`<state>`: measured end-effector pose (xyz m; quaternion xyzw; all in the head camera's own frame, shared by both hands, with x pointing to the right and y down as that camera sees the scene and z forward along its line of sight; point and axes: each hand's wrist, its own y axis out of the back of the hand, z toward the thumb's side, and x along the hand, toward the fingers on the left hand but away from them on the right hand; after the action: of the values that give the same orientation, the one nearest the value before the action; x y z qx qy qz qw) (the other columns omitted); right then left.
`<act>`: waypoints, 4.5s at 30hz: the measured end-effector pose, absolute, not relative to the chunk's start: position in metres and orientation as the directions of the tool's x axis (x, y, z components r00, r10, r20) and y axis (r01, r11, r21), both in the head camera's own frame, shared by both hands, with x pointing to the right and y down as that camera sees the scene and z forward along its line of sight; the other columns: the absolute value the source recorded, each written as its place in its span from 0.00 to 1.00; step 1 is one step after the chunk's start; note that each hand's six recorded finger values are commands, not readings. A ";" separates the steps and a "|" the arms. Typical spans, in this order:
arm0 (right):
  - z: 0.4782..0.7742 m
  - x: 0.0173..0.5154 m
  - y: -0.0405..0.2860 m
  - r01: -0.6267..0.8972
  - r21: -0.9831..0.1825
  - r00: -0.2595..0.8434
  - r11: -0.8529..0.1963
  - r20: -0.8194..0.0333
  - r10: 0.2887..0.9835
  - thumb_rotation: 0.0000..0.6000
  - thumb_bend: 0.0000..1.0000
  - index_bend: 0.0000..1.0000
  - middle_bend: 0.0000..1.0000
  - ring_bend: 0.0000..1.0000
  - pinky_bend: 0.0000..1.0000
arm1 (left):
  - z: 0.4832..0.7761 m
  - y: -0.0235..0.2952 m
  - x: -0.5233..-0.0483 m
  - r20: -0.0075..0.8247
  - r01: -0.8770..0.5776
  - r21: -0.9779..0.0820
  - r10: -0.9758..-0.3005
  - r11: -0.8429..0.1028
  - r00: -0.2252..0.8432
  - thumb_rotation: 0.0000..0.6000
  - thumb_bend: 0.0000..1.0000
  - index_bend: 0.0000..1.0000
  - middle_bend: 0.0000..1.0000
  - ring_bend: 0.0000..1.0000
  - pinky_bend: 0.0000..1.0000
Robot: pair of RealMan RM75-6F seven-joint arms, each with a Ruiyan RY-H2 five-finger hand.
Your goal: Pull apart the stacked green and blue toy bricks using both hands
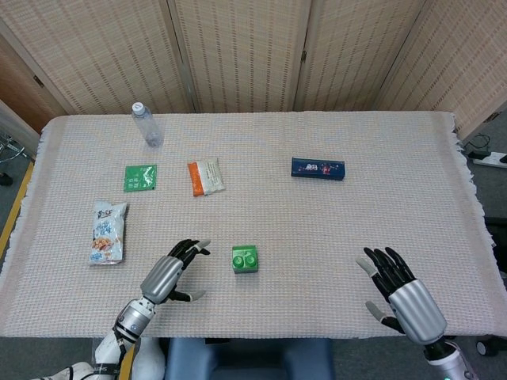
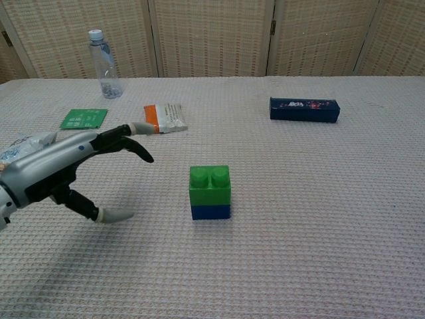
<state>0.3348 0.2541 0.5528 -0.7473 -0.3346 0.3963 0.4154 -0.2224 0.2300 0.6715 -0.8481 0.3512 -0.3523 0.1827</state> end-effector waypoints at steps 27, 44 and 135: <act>0.561 0.345 0.237 0.191 -0.858 0.410 -0.477 -0.372 0.833 1.00 0.36 0.00 0.00 0.00 0.00 | 0.711 0.207 -0.172 0.528 -0.513 -0.474 -0.697 -0.716 0.485 1.00 0.24 0.03 0.29 0.09 0.04; 0.562 0.349 0.236 0.183 -0.848 0.396 -0.497 -0.399 0.827 1.00 0.36 0.00 0.00 0.00 0.00 | 0.722 0.209 -0.152 0.535 -0.505 -0.474 -0.691 -0.722 0.486 1.00 0.24 0.13 0.32 0.13 0.02; 0.685 0.201 0.191 0.640 0.114 0.678 -0.760 -0.548 0.490 1.00 0.36 0.02 0.00 0.04 0.02 | 0.616 0.207 -0.204 0.379 -0.807 -0.286 -0.835 -0.516 0.400 1.00 0.46 0.83 0.93 0.49 0.10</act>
<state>0.2014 0.1907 0.6845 -0.9037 -0.3126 0.2511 -0.1500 -0.2040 0.2074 0.6164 -0.8361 0.4910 -0.2432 0.0280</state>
